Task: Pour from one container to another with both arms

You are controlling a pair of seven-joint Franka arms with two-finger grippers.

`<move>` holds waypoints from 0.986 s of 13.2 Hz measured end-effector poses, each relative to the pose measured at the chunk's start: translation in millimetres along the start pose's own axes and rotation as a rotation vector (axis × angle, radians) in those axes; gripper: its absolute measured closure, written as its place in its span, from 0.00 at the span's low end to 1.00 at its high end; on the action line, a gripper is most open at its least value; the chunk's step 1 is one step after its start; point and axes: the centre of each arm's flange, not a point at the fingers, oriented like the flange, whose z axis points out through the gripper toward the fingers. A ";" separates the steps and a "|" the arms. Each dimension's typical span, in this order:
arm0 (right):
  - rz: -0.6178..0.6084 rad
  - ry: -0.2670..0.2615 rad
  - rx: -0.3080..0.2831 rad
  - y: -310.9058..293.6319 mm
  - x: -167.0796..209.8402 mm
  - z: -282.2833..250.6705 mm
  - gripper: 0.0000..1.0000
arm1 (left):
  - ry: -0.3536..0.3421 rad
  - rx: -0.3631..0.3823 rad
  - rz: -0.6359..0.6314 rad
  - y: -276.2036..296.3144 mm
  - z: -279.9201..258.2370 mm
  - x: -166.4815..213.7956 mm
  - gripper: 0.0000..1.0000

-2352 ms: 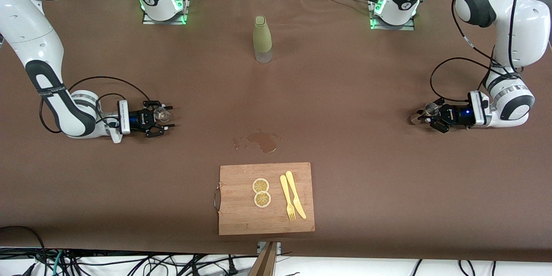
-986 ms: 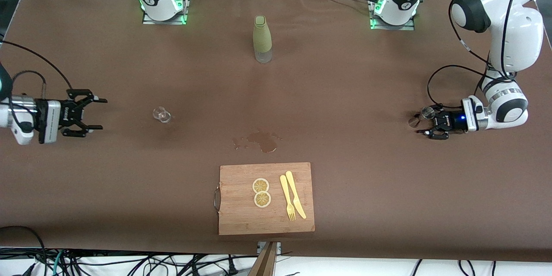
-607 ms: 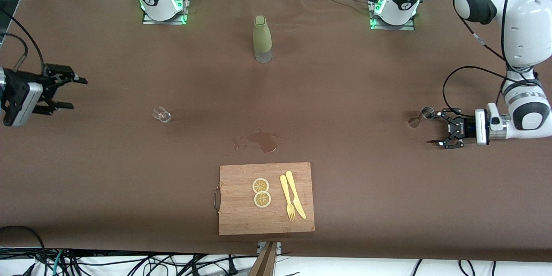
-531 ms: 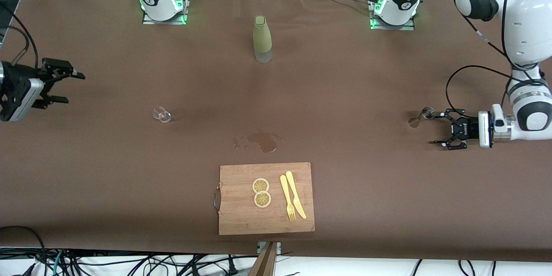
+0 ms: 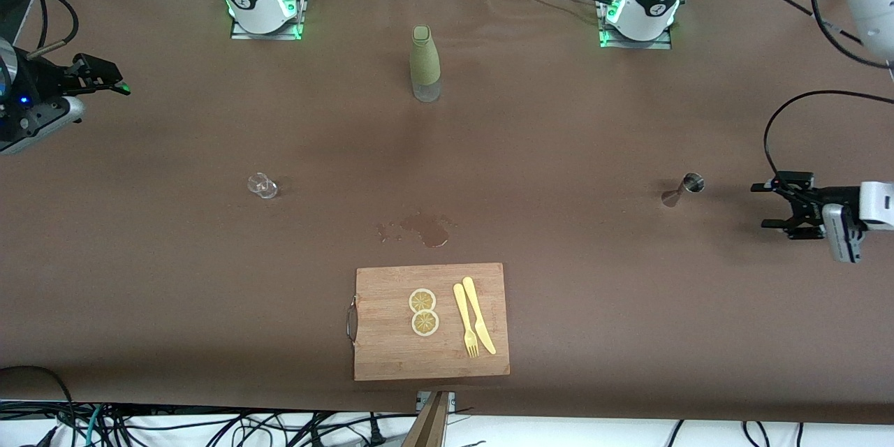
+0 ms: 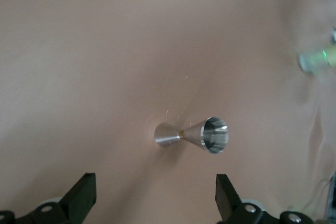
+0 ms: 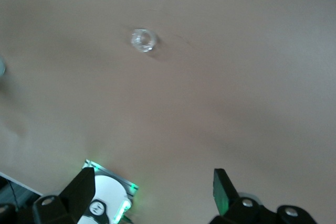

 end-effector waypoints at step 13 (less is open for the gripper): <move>0.321 0.096 -0.041 -31.1 -11.8 -28.1 0.00 | -0.113 0.486 -0.526 281.1 -93.9 134.0 0.00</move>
